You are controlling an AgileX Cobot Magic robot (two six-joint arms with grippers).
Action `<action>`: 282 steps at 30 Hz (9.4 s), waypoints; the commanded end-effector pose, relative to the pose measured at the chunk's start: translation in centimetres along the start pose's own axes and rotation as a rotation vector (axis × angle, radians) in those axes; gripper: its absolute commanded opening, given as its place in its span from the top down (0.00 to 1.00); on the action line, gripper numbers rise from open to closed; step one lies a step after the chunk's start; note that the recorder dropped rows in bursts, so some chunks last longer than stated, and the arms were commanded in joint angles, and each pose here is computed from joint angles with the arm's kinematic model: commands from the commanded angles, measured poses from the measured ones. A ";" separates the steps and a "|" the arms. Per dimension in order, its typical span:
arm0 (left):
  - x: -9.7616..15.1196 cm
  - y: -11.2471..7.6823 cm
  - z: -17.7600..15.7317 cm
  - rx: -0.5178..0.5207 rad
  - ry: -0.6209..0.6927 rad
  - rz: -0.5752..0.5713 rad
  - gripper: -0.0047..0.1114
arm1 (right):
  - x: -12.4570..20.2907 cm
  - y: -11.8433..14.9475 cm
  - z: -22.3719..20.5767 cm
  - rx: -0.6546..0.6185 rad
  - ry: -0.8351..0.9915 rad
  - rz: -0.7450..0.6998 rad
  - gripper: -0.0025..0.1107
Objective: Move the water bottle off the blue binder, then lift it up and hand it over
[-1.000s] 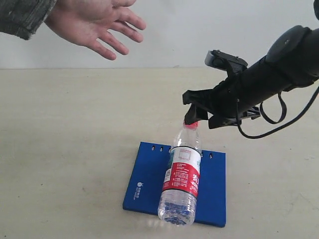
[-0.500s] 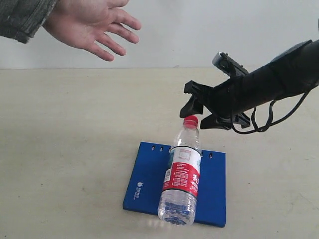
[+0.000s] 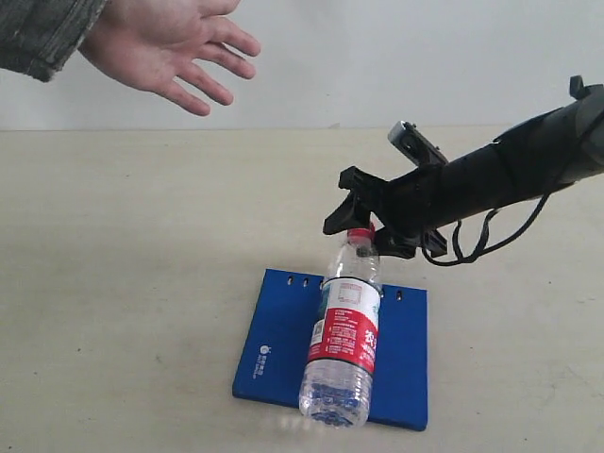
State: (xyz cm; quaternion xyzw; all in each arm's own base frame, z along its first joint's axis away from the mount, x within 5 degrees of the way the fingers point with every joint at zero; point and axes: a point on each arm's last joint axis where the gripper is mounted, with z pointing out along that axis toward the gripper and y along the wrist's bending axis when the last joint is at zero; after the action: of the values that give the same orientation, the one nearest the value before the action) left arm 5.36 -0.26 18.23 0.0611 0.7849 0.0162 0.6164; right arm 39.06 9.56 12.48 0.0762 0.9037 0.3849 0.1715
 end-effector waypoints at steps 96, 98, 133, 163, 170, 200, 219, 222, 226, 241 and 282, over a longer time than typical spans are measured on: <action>-0.2 0.0 0.0 0.001 -0.014 0.010 0.74 | -4.1 0.7 -22.1 0.525 -0.430 -0.805 0.45; -0.2 0.0 0.0 0.001 -0.014 0.010 0.74 | -4.2 0.6 -22.2 0.539 -0.443 -0.796 0.39; -0.2 0.0 0.0 -0.001 -0.014 0.018 0.74 | 6.0 15.7 -14.2 0.095 0.230 -1.125 0.38; -1.0 -2.1 -0.3 0.261 0.022 -0.983 0.74 | 9.2 6.4 -8.9 0.328 0.153 -0.870 0.38; -1.1 -2.1 -0.3 0.276 0.020 -1.026 0.74 | 9.2 6.4 -8.9 0.329 0.149 -0.867 0.38; -1.5 -4.1 -0.9 0.493 0.132 -1.083 0.47 | 10.1 4.8 -6.5 0.279 0.275 -0.666 0.38; -1.5 -4.5 1.5 0.507 0.182 -0.677 0.47 | 10.4 7.6 -10.3 0.259 0.201 -0.740 0.38; -1.6 -4.4 2.1 0.507 0.165 -0.613 0.47 | 10.6 7.4 -10.8 0.302 0.222 -0.741 0.38; -1.6 -4.9 2.7 0.576 0.169 -0.486 0.47 | 10.3 6.5 -10.8 0.384 0.237 -0.726 0.38; 0.7 -5.5 7.4 0.653 0.493 -0.254 0.47 | 8.8 2.7 -8.8 0.405 0.260 -0.531 0.38; 0.8 -8.6 17.2 1.013 0.592 -0.348 0.47 | 9.9 3.2 -4.6 -0.260 0.340 -0.519 0.38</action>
State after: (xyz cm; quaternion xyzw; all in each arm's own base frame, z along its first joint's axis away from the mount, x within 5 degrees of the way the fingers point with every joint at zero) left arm 21.17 -9.34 12.41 0.2063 0.8357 -0.4384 0.2587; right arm 28.01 11.34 15.00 -0.2573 0.8538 0.4392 0.1091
